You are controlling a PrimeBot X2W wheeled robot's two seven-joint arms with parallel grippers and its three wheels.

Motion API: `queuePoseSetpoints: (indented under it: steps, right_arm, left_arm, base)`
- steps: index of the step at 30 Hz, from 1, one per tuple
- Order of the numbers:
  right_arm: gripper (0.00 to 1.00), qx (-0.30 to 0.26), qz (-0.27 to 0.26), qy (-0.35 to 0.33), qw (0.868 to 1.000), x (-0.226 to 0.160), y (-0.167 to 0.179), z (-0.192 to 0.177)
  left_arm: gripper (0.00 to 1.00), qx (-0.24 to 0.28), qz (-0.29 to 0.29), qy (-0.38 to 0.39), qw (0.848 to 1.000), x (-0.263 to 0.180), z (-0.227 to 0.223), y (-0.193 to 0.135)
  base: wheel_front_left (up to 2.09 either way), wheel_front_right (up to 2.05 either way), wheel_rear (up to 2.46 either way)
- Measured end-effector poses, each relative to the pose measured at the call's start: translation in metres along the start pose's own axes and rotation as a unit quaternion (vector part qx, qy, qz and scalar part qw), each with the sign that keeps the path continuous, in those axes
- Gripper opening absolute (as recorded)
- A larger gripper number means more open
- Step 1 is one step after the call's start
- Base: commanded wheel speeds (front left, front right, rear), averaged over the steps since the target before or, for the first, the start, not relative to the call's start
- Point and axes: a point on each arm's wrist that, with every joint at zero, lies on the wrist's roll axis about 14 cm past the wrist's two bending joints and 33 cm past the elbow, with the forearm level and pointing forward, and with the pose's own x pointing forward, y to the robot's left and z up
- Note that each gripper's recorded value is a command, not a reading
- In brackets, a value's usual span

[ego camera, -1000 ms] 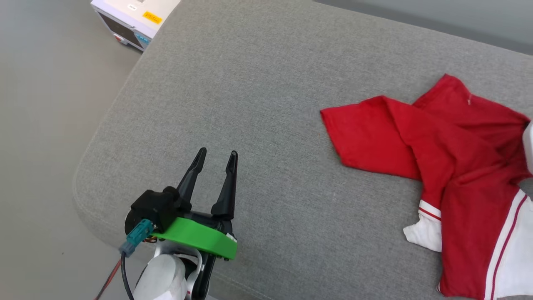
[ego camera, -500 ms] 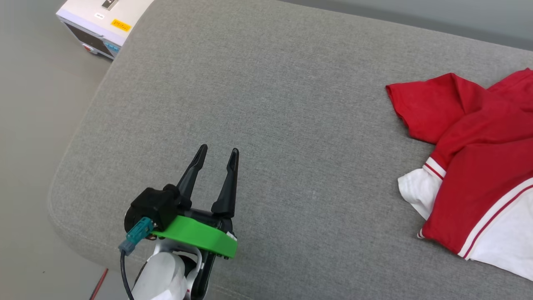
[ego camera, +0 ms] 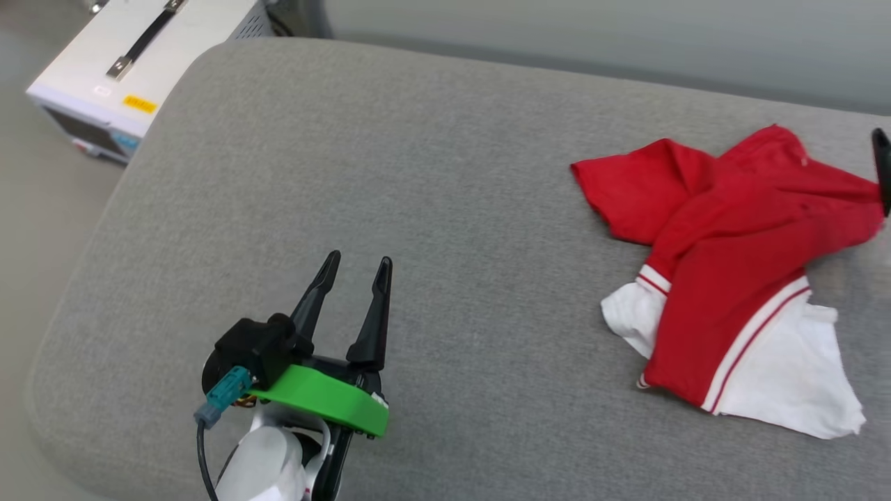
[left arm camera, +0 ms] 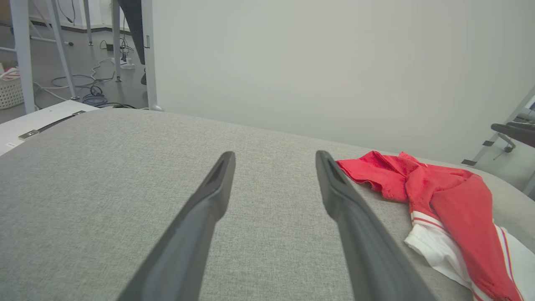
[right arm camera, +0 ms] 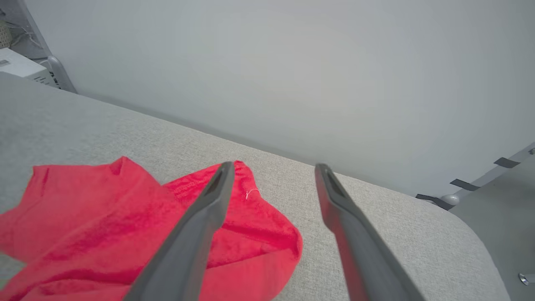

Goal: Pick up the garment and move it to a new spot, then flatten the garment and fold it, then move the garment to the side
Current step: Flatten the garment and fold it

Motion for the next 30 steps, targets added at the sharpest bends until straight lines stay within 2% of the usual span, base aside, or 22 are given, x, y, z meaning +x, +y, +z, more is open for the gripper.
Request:
queuePoseSetpoints:
  steps: [5, 13, 17, 22, 27, 29, 30]
  right_arm:
    - [1.0, 0.045, -0.003, -0.085, 0.995, -0.039, 0.004, 0.024]
    - [1.0, 0.127, -0.034, -0.154, 0.979, -0.124, 0.014, 0.021]
    - [1.0, 0.164, -0.065, -0.161, 0.971, -0.161, 0.017, 0.006]
    - [1.0, 0.176, -0.083, -0.159, 0.968, -0.187, 0.023, -0.002]
    - [1.0, 0.173, -0.1, -0.161, 0.967, -0.197, 0.016, 0.001]
    - [1.0, 0.164, -0.104, -0.156, 0.969, -0.199, 0.014, 0.001]
    - [1.0, 0.156, -0.108, -0.147, 0.971, -0.201, 0.012, -0.001]
  left_arm:
    - [1.0, -0.012, -0.023, 0.002, 1.0, 0.001, -0.003, -0.016]
    - [1.0, -0.027, -0.054, 0.006, 0.998, -0.003, -0.007, -0.04]
    - [1.0, -0.03, -0.077, 0.019, 0.996, -0.006, -0.014, -0.056]
    - [1.0, -0.039, -0.103, 0.031, 0.993, -0.005, -0.022, -0.074]
    - [1.0, -0.045, -0.127, 0.041, 0.99, 0.001, -0.029, -0.091]
    - [1.0, -0.039, -0.157, 0.074, 0.984, 0.01, -0.042, -0.109]
    - [1.0, -0.023, -0.191, 0.141, 0.971, 0.019, -0.063, -0.13]
  base:
    - [0.0, 0.0, 0.0]
    - [0.0, 0.0, 0.0]
    - [0.0, 0.0, 0.0]
    - [0.0, 0.0, 0.0]
    - [0.0, 0.0, 0.0]
    - [0.0, 0.0, 0.0]
    - [0.0, 0.0, 0.0]
